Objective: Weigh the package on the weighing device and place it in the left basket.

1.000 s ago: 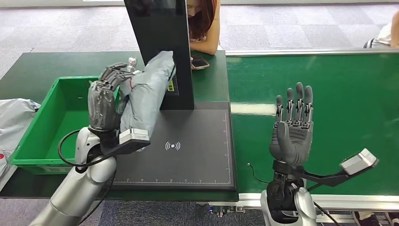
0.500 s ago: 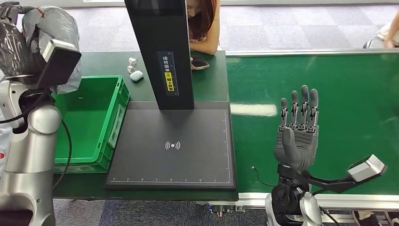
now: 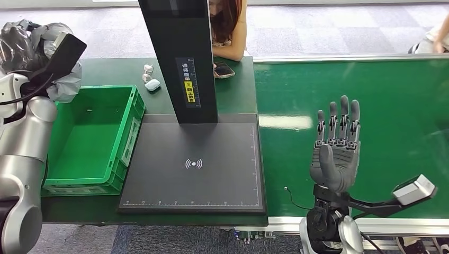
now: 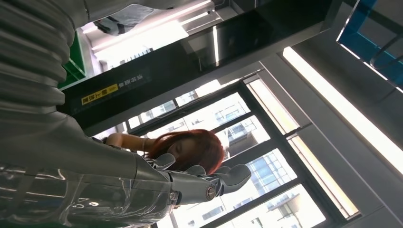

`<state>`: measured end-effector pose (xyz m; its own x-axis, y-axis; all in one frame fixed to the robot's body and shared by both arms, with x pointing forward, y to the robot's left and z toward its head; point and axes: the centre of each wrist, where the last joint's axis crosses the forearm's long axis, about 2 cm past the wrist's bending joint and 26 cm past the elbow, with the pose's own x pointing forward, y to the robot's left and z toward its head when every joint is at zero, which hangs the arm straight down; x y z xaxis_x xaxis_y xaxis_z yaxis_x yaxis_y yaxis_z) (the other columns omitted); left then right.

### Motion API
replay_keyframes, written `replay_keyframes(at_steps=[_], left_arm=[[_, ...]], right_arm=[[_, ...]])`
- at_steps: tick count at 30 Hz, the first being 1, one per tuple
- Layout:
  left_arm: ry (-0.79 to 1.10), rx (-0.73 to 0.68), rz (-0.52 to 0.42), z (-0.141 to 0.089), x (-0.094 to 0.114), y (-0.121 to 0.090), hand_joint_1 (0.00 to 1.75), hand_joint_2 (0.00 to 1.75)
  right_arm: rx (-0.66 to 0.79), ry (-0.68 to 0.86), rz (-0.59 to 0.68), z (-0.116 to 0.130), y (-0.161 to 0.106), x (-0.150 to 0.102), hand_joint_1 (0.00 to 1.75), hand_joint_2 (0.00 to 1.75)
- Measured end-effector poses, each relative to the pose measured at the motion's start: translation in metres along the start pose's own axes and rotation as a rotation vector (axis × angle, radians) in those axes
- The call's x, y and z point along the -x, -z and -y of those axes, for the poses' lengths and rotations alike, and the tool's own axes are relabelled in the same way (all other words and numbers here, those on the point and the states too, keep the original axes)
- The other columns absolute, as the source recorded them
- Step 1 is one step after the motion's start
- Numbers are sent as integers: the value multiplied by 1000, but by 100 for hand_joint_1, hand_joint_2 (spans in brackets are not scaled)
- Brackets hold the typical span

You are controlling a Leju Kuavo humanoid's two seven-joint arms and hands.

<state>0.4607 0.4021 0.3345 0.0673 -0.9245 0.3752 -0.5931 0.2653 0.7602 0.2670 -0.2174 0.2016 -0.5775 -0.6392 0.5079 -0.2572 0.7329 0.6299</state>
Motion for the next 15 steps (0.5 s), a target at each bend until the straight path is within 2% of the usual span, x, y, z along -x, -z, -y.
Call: replay_keyframes(at_steps=[7,15], left_arm=[[18,54,-80,13,22,-15,175,175],[12,90,-105,26,46,-53,175,175]], right_arm=[[0,-4,2,2,-1,-1,0,175],[12,-24,0,5,-5,-3,0,175]])
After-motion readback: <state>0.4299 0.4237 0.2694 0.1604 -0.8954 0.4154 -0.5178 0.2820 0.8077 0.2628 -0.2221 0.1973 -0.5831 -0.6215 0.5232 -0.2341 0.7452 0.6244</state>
